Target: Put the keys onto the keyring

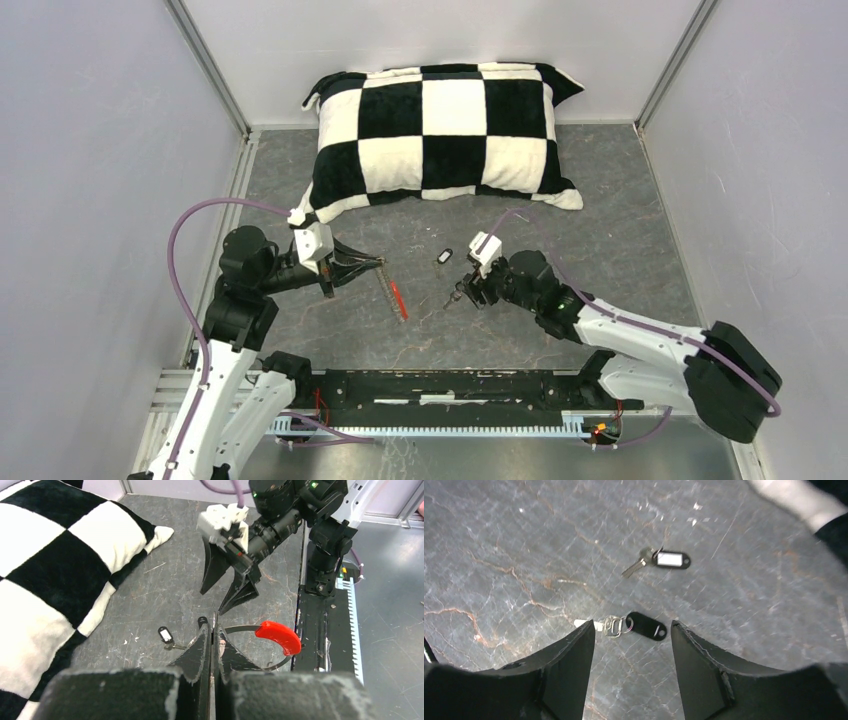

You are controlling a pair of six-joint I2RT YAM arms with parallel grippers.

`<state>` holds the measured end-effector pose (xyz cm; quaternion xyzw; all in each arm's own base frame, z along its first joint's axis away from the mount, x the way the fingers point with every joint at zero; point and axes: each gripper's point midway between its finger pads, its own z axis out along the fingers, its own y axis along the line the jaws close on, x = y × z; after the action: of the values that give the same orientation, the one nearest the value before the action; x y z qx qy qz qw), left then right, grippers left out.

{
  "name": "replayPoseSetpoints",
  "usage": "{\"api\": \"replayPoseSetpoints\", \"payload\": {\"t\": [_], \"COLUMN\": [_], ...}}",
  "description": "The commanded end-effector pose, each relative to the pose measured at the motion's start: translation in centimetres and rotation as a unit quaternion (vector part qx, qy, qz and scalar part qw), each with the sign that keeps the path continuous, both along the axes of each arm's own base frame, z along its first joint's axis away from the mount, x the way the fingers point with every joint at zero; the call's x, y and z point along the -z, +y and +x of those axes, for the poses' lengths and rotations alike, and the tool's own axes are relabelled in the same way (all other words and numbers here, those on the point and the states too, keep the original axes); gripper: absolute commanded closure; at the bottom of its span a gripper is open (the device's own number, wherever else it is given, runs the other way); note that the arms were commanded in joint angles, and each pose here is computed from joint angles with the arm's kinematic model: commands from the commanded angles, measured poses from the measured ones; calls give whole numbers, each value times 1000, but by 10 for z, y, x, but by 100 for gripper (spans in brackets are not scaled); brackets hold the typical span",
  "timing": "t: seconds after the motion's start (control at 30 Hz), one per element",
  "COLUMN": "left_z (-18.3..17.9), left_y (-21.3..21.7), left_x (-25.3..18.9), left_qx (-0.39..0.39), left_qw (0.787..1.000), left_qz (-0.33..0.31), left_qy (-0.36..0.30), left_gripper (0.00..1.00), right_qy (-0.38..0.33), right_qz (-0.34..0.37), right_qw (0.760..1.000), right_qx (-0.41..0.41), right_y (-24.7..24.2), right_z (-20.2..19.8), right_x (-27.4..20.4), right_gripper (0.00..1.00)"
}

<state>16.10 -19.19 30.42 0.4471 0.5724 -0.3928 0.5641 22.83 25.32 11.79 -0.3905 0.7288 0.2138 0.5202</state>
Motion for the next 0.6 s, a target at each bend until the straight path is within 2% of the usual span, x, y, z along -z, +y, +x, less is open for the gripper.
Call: {"api": "replayPoseSetpoints", "payload": {"t": [0.0, 0.1, 0.27, 0.57], "left_z": [4, 4, -1, -5], "left_y": [2, 3, 4, 5], "left_x": [0, 0, 2, 3], "left_qx": [-6, -7, -3, -2], "left_qw": [1000, 999, 999, 999], "left_qz": [12, 13, 19, 21], "left_qy": [-28, -33, -43, -48], "left_gripper": [98, 98, 98, 98], "right_qy": [65, 110, 167, 194], "right_qz": [25, 33, 53, 54], "right_qw": [998, 992, 981, 974], "right_qx": [10, 52, 76, 107], "right_y": [14, 14, 22, 26], "right_z": [-2, 2, 1, 9], "right_x": [14, 29, 40, 54], "right_gripper": [38, 39, 41, 50]}}
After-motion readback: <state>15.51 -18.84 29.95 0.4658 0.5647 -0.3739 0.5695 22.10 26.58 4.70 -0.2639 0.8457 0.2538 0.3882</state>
